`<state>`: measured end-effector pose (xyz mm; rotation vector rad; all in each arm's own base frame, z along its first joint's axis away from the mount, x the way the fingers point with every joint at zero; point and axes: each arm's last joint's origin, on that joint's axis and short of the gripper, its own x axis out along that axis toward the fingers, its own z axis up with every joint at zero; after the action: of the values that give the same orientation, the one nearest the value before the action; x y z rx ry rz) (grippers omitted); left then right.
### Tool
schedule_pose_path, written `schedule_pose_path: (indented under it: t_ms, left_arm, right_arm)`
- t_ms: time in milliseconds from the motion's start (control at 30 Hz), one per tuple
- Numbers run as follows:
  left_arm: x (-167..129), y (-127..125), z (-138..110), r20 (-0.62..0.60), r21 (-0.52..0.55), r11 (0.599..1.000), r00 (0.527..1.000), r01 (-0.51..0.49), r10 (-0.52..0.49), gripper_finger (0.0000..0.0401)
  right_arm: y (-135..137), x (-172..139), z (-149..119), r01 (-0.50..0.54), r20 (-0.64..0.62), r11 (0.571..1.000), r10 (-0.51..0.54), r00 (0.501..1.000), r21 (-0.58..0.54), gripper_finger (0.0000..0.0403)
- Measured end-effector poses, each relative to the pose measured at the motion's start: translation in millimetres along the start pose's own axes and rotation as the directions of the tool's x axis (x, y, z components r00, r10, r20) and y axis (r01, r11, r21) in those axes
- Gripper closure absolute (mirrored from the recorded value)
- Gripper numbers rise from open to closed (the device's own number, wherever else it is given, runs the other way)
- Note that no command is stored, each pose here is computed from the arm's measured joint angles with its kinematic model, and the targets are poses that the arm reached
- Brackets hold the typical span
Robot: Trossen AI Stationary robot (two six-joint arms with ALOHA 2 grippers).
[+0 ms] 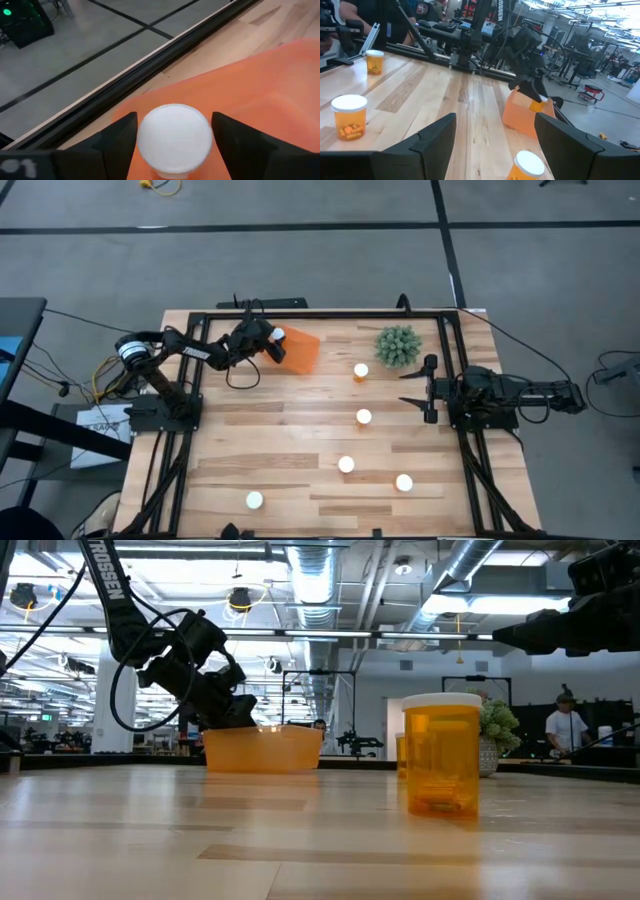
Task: Pick and place pill bottles into a basket
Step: Put the orange pill bottle into the orange bin
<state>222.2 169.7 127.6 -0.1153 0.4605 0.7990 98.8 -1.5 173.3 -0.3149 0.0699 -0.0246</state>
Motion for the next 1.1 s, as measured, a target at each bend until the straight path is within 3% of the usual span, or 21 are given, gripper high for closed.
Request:
schedule_pose_path:
  t_ms: [267, 467, 567, 767, 933, 1100]
  left_arm:
    - [-8.5, -3.5, 11.3, 0.058, 0.023, 0.999, 0.998, 0.036, -0.037, 0.0131]
    - [-44.4, -15.9, 46.6, 0.217, 0.079, 0.994, 0.972, 0.079, -0.094, 0.0131]
    - [-69.8, -23.9, 58.6, 0.243, 0.119, 0.982, 0.955, 0.146, -0.172, 0.0131]
    - [-124.0, -40.7, 56.7, 0.126, 0.209, 0.916, 0.919, 0.343, -0.373, 0.0131]
    - [-165.8, -48.8, 40.2, -0.021, 0.256, 0.858, 0.889, 0.446, -0.457, 0.0131]
    - [-198.9, -55.4, 27.6, -0.085, 0.257, 0.802, 0.839, 0.539, -0.537, 0.0131]
  right_arm:
    - [0.0, 0.0, 0.0, 0.000, 0.000, 1.000, 0.000, 1.000, 0.000, 0.0138]
    - [0.0, 0.0, 0.0, 0.000, 0.000, 1.000, 0.000, 1.000, 0.000, 0.0138]
    - [0.0, 0.0, 0.1, 0.000, 0.001, 1.000, 0.000, 1.000, 0.000, 0.0138]
    - [0.0, 0.0, 0.0, 0.000, 0.000, 1.000, 0.000, 1.000, 0.000, 0.0138]
    - [0.0, 0.0, 0.1, 0.000, 0.001, 1.000, 0.000, 1.000, 0.000, 0.0138]
    - [0.0, 0.0, 0.0, 0.000, 0.000, 1.000, 0.000, 1.000, 0.000, 0.0138]
